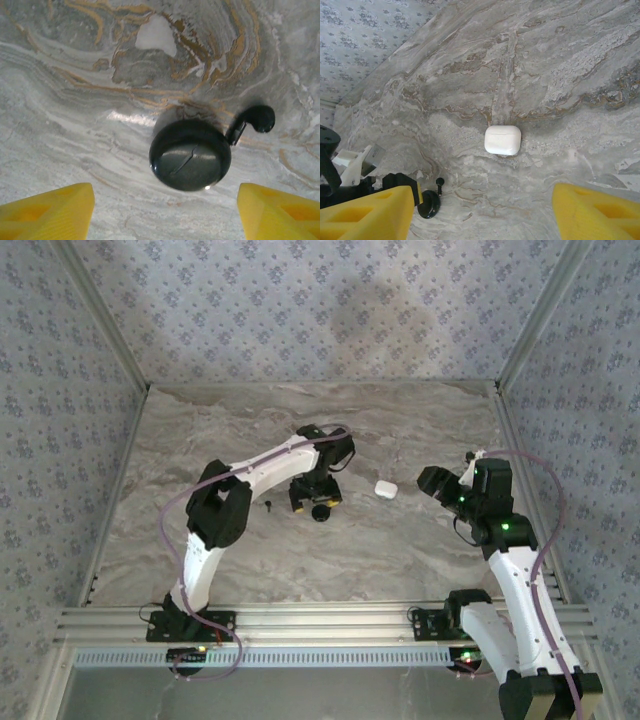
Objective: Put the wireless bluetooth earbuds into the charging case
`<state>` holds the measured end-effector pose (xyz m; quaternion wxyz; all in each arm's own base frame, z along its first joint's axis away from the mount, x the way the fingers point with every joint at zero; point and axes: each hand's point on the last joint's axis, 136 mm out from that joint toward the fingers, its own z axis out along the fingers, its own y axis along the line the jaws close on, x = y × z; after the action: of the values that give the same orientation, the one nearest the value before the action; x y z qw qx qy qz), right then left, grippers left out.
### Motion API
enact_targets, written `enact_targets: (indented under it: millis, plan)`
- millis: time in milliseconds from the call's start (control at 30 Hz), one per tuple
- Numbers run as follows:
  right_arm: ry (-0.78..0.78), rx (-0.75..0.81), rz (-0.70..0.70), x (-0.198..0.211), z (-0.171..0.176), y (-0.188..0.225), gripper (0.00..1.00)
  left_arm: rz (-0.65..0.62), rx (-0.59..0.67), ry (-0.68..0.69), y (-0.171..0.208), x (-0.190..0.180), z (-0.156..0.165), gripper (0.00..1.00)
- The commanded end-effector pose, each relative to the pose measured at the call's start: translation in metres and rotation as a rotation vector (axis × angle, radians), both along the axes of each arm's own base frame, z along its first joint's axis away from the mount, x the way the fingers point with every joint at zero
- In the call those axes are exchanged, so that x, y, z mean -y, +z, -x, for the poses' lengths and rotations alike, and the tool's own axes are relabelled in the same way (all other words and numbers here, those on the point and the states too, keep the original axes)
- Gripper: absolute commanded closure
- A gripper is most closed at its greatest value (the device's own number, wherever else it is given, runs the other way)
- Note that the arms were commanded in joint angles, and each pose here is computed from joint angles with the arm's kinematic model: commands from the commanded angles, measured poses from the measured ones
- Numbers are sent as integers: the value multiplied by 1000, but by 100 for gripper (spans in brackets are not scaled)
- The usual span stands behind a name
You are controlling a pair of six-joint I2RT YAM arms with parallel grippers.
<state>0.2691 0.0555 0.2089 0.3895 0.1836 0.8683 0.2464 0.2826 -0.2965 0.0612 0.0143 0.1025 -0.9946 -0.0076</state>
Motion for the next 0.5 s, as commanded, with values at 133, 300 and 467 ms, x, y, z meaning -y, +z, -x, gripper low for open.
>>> enact_targets:
  millis: [133, 300, 467]
  plan:
    - [6, -28, -14, -2, 5, -7, 25, 33, -50, -34, -17, 16, -1, 26]
    - [4, -32, -4, -1, 7, -7, 25, 38, -75, -39, -25, 18, 0, 27]
    - [5, -26, -4, -1, 6, -3, 25, 40, -93, -32, -33, 17, 5, 32]
